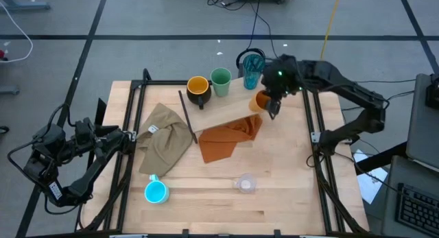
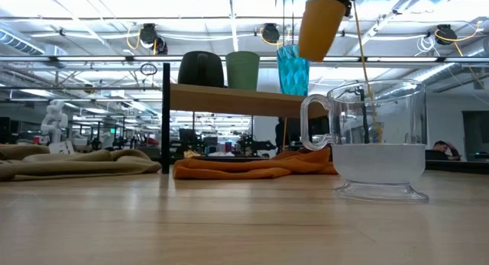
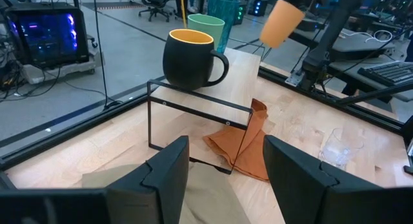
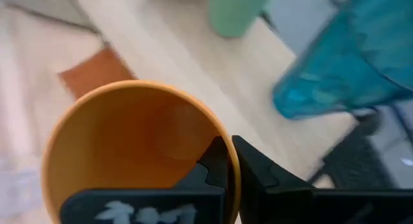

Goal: Stack small to large cups/mugs on shelf
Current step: Put the yellow cup on the shelf

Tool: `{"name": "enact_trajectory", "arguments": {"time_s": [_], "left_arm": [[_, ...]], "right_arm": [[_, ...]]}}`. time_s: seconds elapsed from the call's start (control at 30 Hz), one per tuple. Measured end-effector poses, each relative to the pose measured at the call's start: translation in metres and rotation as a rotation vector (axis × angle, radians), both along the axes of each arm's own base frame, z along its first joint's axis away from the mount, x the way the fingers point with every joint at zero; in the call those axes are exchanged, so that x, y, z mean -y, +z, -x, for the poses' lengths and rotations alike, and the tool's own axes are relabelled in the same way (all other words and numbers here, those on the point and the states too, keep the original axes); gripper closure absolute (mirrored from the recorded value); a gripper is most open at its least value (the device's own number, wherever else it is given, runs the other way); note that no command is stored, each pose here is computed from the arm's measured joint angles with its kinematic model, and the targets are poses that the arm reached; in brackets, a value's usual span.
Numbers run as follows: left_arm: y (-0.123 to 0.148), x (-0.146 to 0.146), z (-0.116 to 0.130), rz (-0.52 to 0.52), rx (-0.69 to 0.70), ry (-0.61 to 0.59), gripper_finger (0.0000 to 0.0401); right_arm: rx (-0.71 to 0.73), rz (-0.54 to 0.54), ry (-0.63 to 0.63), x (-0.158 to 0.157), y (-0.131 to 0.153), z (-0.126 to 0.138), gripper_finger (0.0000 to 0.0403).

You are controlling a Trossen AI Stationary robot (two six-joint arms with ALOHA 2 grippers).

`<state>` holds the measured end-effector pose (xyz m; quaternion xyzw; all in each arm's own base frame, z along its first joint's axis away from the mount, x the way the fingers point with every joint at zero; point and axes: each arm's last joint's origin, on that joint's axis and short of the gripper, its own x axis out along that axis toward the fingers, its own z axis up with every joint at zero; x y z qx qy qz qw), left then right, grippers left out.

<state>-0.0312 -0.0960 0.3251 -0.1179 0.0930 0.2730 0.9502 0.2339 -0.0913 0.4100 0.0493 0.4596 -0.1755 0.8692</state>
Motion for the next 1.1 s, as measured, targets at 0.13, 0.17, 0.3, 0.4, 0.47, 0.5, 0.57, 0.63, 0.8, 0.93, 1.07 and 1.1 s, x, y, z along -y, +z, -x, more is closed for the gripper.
{"name": "enact_trajectory", "arguments": {"time_s": [0.13, 0.17, 0.3, 0.4, 0.47, 0.5, 0.57, 0.63, 0.8, 0.93, 1.07, 1.1], "left_arm": [[0.000, 0.000, 0.000, -0.001, -0.001, 0.000, 0.0201], [0.000, 0.000, 0.000, -0.001, -0.001, 0.000, 0.0201], [0.000, 0.000, 0.000, 0.001, -0.002, 0.000, 0.0201], [-0.001, 0.000, 0.000, 0.011, -0.008, -0.001, 0.0201], [-0.002, 0.001, 0.000, 0.018, -0.011, 0.000, 0.0201], [-0.002, 0.001, 0.000, 0.019, -0.012, 0.000, 0.0201], [-0.002, 0.001, 0.000, 0.018, -0.012, 0.000, 0.0201], [-0.002, 0.001, 0.000, 0.018, -0.012, 0.000, 0.0201], [-0.002, 0.001, 0.000, 0.017, -0.013, -0.001, 0.0201], [-0.002, 0.001, 0.000, 0.017, -0.013, -0.001, 0.0201], [-0.002, 0.001, 0.000, 0.021, -0.015, -0.001, 0.0201], [-0.002, 0.001, 0.000, 0.020, -0.016, -0.001, 0.0201]], "right_arm": [[-0.045, -0.064, -0.002, 0.015, 0.009, -0.007, 0.0403], [-0.073, -0.072, -0.010, 0.019, 0.010, -0.008, 0.0403], [-0.140, -0.096, -0.031, 0.033, 0.012, -0.014, 0.0403], [-0.180, -0.104, -0.028, 0.041, 0.008, -0.020, 0.0403], [-0.201, -0.110, -0.025, 0.044, 0.004, -0.023, 0.0403], [-0.206, -0.109, -0.019, 0.045, 0.002, -0.025, 0.0403], [-0.220, -0.103, 0.004, 0.047, -0.001, -0.028, 0.0403], [-0.232, -0.106, 0.012, 0.050, -0.004, -0.031, 0.0403], [-0.228, -0.096, -0.001, 0.060, -0.006, -0.029, 0.0403], [-0.232, -0.099, -0.029, 0.071, -0.008, -0.026, 0.0403], [-0.236, -0.097, -0.040, 0.078, -0.009, -0.023, 0.0403], [-0.235, -0.101, -0.038, 0.079, -0.010, -0.024, 0.0403]]}}
